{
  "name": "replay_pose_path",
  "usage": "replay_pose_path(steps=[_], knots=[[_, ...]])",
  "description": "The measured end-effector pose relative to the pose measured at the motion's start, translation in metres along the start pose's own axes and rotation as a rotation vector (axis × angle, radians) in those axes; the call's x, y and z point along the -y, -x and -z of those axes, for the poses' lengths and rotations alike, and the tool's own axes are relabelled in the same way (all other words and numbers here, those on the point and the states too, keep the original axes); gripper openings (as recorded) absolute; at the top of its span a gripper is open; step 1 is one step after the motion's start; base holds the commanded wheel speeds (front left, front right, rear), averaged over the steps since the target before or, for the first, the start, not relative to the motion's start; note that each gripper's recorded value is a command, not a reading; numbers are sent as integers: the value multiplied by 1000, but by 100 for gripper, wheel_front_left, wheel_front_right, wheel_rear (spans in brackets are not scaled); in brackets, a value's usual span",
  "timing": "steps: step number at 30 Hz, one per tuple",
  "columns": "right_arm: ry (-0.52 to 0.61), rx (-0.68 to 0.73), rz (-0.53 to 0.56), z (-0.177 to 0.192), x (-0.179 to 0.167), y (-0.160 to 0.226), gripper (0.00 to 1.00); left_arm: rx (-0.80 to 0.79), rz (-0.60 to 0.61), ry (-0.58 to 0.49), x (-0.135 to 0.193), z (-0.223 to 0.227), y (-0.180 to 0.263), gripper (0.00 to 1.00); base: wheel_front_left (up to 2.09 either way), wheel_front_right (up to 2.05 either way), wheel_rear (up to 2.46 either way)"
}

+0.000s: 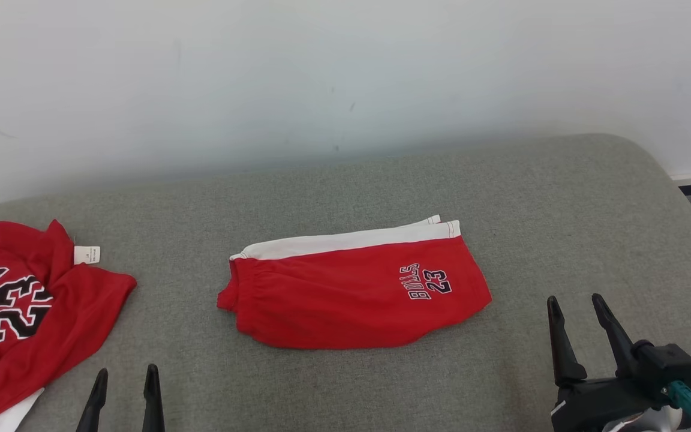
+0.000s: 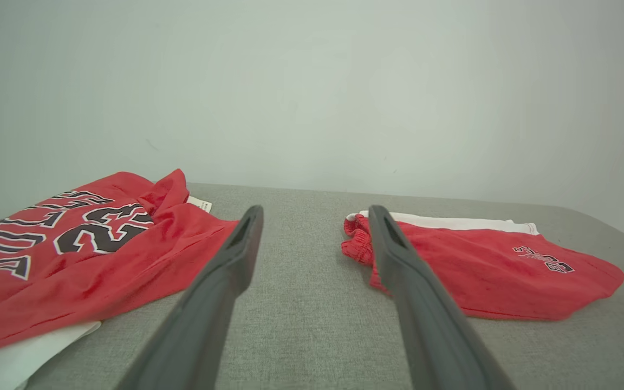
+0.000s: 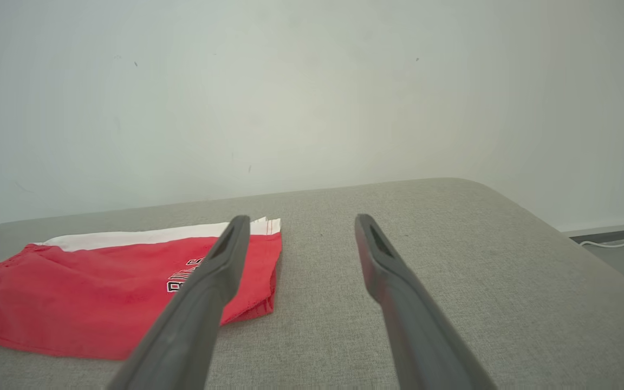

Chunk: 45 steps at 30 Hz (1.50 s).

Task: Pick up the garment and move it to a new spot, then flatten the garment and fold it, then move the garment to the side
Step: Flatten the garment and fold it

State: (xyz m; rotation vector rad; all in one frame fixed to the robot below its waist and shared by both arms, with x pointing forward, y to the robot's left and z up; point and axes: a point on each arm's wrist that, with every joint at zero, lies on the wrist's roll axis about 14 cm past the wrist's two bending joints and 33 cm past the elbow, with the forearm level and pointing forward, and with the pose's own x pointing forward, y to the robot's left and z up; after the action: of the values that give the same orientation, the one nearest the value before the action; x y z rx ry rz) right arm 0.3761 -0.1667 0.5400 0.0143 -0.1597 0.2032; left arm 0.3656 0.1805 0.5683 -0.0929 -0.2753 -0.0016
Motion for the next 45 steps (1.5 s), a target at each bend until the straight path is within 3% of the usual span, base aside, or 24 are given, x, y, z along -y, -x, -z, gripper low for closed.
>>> replay_pose_path(steps=[18, 45], knots=[[-37, -15, -4, -1, -16, 14, 100, -13, -29, -117, -15, 1, 9, 100, 0, 0, 0], [-33, -68, -8, 11, -13, -2, 100, -32, -45, -120, -19, 6, 11, 100, 0, 0, 0]])
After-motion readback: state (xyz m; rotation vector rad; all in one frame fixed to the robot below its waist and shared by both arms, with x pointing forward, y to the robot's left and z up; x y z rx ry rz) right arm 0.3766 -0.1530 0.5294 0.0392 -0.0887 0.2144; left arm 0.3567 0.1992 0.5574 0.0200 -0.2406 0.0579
